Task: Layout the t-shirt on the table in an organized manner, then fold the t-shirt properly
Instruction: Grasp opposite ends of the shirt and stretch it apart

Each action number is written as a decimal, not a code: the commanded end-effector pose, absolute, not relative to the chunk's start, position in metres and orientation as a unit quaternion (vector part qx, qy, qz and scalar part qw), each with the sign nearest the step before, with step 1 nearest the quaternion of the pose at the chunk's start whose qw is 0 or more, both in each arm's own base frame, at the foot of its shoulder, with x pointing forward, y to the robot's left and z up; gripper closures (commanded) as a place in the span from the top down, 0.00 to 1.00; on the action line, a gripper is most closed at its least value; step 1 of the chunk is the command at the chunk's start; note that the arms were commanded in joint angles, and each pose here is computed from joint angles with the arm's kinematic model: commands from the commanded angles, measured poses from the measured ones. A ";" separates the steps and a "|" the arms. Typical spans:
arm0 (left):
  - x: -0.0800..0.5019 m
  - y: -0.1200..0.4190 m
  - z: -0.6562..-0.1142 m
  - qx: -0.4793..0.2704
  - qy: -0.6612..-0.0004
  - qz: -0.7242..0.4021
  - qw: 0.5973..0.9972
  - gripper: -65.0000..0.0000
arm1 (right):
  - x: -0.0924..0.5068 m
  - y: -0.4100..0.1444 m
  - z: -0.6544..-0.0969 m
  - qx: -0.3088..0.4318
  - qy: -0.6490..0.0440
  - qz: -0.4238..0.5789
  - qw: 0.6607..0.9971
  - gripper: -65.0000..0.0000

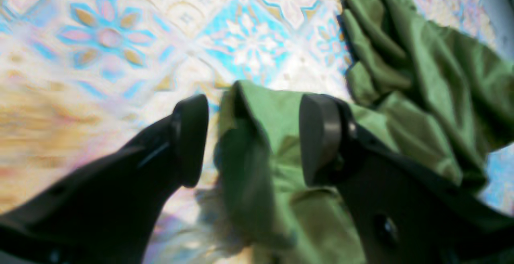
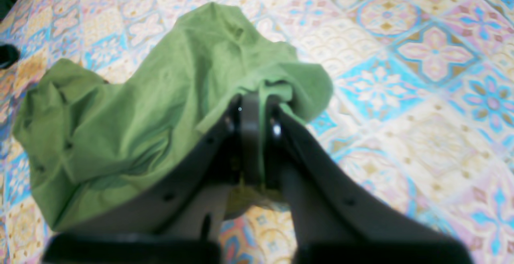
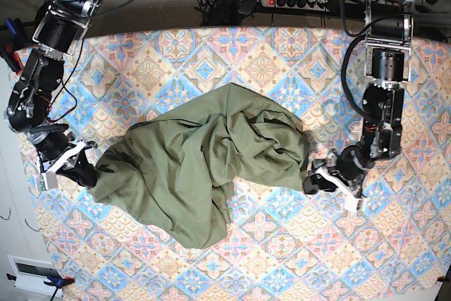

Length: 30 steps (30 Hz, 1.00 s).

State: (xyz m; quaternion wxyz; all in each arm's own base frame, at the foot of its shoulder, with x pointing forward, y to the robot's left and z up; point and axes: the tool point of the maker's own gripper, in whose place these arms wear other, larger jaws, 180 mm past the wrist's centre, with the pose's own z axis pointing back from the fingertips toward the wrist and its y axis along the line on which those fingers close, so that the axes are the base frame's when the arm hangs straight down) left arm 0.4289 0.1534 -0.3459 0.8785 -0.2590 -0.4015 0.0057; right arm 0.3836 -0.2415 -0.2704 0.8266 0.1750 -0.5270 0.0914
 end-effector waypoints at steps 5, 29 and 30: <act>0.433 0.114 -0.337 -0.283 -0.388 -0.043 0.876 0.55 | 0.392 -0.244 -0.245 0.173 -0.559 0.098 0.805 0.01; 0.431 0.146 -0.362 -0.311 -0.378 0.074 0.869 0.54 | 0.392 -0.244 -0.246 0.175 -0.559 0.097 0.805 0.01; 0.430 0.143 -0.367 -0.315 -0.372 0.079 0.870 0.54 | 0.392 -0.244 -0.246 0.175 -0.558 0.097 0.805 0.01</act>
